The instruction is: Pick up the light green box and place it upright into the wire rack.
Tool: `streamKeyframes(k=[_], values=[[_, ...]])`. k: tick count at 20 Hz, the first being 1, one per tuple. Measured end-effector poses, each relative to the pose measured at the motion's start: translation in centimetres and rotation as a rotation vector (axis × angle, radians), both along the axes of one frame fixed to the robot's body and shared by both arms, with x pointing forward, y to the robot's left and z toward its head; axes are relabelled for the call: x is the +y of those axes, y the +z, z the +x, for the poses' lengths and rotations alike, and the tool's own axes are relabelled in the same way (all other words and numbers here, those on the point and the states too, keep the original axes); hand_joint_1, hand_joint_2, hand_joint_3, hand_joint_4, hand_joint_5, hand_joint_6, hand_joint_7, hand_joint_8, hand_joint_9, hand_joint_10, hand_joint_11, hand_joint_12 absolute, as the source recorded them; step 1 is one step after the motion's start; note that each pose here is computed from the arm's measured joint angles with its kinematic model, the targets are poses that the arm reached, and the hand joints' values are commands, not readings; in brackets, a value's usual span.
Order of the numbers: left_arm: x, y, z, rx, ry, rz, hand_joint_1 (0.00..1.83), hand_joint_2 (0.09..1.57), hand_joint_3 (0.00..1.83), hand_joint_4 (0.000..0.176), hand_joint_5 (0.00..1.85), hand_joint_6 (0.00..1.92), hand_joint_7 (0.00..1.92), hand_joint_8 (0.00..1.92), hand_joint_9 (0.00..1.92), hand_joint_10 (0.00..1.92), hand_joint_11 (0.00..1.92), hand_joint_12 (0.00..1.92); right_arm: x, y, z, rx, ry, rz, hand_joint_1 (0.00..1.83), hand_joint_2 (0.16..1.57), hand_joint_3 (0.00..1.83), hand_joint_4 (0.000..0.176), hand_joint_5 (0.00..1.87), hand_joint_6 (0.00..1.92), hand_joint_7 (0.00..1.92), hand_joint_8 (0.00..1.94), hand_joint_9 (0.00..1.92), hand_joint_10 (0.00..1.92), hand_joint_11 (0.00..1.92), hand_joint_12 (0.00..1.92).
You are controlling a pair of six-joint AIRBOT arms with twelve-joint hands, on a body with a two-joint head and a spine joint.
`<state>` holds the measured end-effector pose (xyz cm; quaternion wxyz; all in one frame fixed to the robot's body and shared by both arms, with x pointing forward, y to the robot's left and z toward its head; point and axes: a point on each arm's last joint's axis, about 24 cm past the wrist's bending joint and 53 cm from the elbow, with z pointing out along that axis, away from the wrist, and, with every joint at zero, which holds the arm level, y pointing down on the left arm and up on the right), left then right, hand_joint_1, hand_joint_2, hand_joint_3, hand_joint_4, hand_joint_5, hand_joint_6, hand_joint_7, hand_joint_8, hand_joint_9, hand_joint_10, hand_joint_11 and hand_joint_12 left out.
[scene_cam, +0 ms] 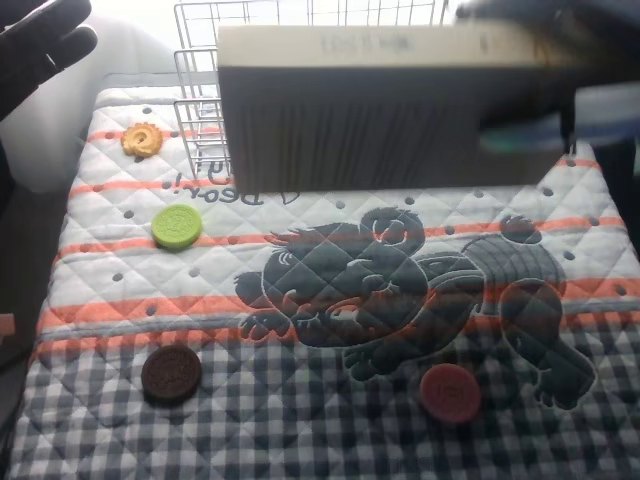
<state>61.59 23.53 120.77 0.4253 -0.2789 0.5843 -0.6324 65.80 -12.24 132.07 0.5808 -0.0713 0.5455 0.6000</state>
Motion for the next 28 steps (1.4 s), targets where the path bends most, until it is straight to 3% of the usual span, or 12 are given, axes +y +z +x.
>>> streamKeyframes(k=[2, 5, 6, 9, 11, 14, 16, 18, 20, 21, 24, 28], values=[[0.0, 0.2, 0.0, -0.007, -0.001, -0.004, 0.26, 1.23, 0.00, 0.063, 0.49, 0.00, 0.35, 0.00, 0.33, 0.00, 0.02, 0.70, -0.1, 1.3, 0.1, -0.035, -0.002, 0.005, 1.10, 1.22, 0.00, 0.000, 0.79, 1.25, 1.50, 0.20, 1.53, 0.44, 1.28, 0.85], [0.1, 0.2, 0.0, -0.008, 0.001, -0.006, 0.28, 1.23, 0.00, 0.060, 0.49, 0.00, 0.35, 0.00, 0.34, 0.00, 0.04, 0.72, -0.5, 3.3, 1.0, -0.073, -0.023, 0.033, 1.11, 1.20, 0.00, 0.000, 0.82, 1.21, 1.56, 0.07, 1.59, 0.32, 1.30, 0.88], [0.0, 0.3, 0.0, -0.009, 0.000, -0.006, 0.29, 1.23, 0.00, 0.034, 0.51, 0.01, 0.36, 0.00, 0.35, 0.01, 0.07, 0.74, -0.6, 4.4, 1.6, -0.082, -0.037, 0.057, 1.11, 1.20, 0.00, 0.000, 0.82, 1.21, 1.54, 0.03, 1.59, 0.23, 1.30, 0.77], [0.1, 0.2, 0.0, -0.008, 0.001, -0.005, 0.28, 1.22, 0.00, 0.021, 0.52, 0.01, 0.37, 0.01, 0.36, 0.01, 0.06, 0.73, 0.2, 5.4, 2.7, -0.099, -0.055, 0.037, 1.11, 1.20, 0.00, 0.000, 0.82, 1.21, 1.53, 0.01, 1.64, 0.15, 1.35, 0.76], [0.0, 0.1, 0.0, -0.006, 0.000, -0.004, 0.26, 1.23, 0.00, 0.036, 0.51, 0.00, 0.35, 0.00, 0.35, 0.00, 0.07, 0.75, 1.2, 6.2, 3.5, -0.114, -0.068, 0.011, 1.10, 1.21, 0.00, 0.000, 0.81, 1.23, 1.54, 0.01, 1.64, 0.08, 1.33, 0.91], [0.0, -0.1, 0.4, 0.001, 0.005, -0.007, 0.28, 1.22, 0.00, 0.044, 0.51, 0.00, 0.35, 0.00, 0.35, 0.00, 0.08, 0.76, 1.7, 7.0, 4.0, -0.119, -0.072, 0.015, 1.10, 1.21, 0.00, 0.000, 0.80, 1.24, 1.59, 0.01, 1.68, 0.05, 1.36, 0.84], [-0.1, -0.2, 0.3, 0.003, 0.002, -0.003, 0.28, 1.22, 0.00, 0.031, 0.49, 0.00, 0.36, 0.00, 0.36, 0.00, 0.06, 0.82, 1.8, 6.6, 4.6, -0.110, -0.085, -0.002, 1.11, 1.20, 0.00, 0.000, 0.81, 1.23, 1.60, 0.01, 1.70, 0.03, 1.40, 0.71], [-0.1, -0.2, 0.3, 0.001, 0.000, 0.000, 0.28, 1.22, 0.00, 0.040, 0.49, 0.00, 0.36, 0.00, 0.36, 0.00, 0.06, 0.84, 2.0, 6.3, 5.3, -0.098, -0.097, -0.009, 1.11, 1.20, 0.00, 0.000, 0.82, 1.22, 1.63, 0.01, 1.72, 0.03, 1.43, 0.65], [-0.3, -0.3, 0.3, 0.001, -0.004, -0.003, 0.29, 1.22, 0.00, 0.029, 0.50, 0.01, 0.36, 0.00, 0.36, 0.00, 0.04, 0.83, 2.6, 6.0, 6.0, -0.085, -0.101, -0.011, 1.11, 1.20, 0.00, 0.000, 0.82, 1.21, 1.66, 0.02, 1.74, 0.02, 1.44, 0.70], [-0.5, -0.4, 0.4, 0.006, -0.005, -0.007, 0.31, 1.22, 0.00, 0.036, 0.51, 0.00, 0.36, 0.00, 0.36, 0.00, 0.06, 0.84, 3.1, 5.7, 6.2, -0.079, -0.100, -0.024, 1.11, 1.20, 0.00, 0.000, 0.82, 1.21, 1.68, 0.01, 1.76, 0.02, 1.42, 0.82], [-0.5, -0.4, 0.5, 0.003, -0.010, -0.002, 0.27, 1.22, 0.00, 0.048, 0.50, 0.00, 0.36, 0.00, 0.37, 0.00, 0.07, 0.86, 4.6, 4.7, 6.6, -0.073, -0.097, -0.069, 1.11, 1.20, 0.00, 0.000, 0.82, 1.22, 1.67, 0.00, 1.74, 0.01, 1.38, 0.80], [-0.5, -0.4, 0.5, 0.004, -0.010, -0.002, 0.29, 1.23, 0.00, 0.034, 0.51, 0.00, 0.37, 0.00, 0.37, 0.00, 0.05, 0.91, 5.7, 4.0, 7.3, -0.083, -0.115, -0.146, 1.12, 1.19, 0.00, 0.000, 0.84, 1.19, 1.67, 0.00, 1.75, 0.01, 1.40, 0.83]])
